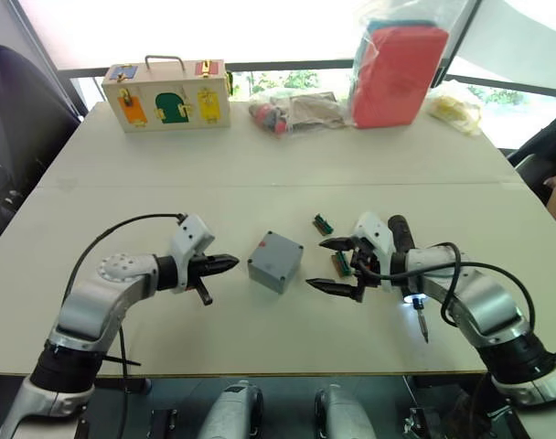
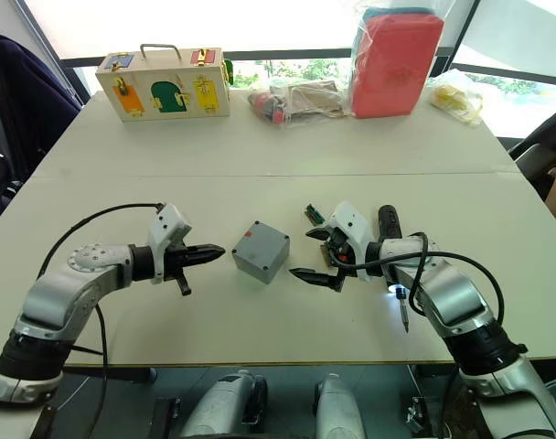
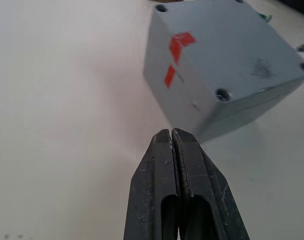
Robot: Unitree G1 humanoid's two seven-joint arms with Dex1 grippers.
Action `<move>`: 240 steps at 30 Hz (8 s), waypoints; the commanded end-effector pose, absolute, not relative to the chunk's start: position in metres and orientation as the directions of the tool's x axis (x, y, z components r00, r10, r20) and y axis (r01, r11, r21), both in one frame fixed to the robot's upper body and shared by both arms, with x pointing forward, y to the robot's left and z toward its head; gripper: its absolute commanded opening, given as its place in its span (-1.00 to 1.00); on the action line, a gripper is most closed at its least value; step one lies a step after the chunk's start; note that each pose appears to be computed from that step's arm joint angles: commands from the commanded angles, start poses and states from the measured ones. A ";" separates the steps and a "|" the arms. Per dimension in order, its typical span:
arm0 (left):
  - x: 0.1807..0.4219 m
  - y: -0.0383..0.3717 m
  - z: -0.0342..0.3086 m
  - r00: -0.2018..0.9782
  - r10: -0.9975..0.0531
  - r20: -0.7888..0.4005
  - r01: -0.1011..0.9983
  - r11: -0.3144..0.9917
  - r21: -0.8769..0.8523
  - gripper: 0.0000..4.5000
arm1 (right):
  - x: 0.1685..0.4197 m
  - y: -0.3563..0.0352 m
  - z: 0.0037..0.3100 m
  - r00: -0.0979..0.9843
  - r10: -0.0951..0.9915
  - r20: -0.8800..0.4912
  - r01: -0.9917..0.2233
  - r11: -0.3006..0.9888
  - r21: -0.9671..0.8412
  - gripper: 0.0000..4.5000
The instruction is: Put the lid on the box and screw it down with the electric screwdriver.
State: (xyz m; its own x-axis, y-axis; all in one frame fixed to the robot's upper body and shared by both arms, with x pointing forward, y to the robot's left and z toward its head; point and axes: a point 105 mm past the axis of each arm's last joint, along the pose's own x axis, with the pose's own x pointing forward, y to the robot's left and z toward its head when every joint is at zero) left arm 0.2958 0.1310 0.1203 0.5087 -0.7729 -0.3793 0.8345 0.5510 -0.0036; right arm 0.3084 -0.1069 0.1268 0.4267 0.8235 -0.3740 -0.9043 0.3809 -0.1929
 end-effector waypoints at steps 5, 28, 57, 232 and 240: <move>0.288 0.116 0.119 0.489 -0.793 -0.364 0.851 0.525 0.000 -1.00 | 0.303 -0.083 0.128 0.313 0.881 -0.355 -0.939 0.231 -0.254 0.98; 0.316 0.125 0.136 0.505 -0.795 -0.337 0.855 0.515 0.064 -1.00 | 0.284 -0.095 0.144 0.387 0.854 -0.348 -0.916 0.313 -0.249 0.98; 0.338 0.094 0.190 0.439 -0.886 -0.146 0.898 0.429 0.096 -1.00 | 0.380 -0.129 0.140 0.668 0.716 -0.201 -0.742 0.658 -0.124 0.98; 0.279 0.041 0.183 0.353 -0.934 0.052 0.924 0.356 0.136 -1.00 | 0.302 -0.261 0.116 0.451 0.179 -0.875 -0.449 0.892 -0.048 0.32; 0.284 0.056 0.180 0.393 -0.919 0.039 0.910 0.395 0.124 -1.00 | 0.315 -0.271 0.133 0.529 0.138 -0.837 -0.403 0.909 -0.104 -0.14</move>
State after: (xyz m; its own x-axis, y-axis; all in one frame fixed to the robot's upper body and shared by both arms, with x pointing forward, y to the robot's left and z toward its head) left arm 0.2833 0.0490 0.1654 0.3853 -0.9228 -0.0056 0.9200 0.3836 0.0800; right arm 0.3081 -0.2638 0.1202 0.4745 0.1677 -0.8642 -0.4389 0.8960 -0.0671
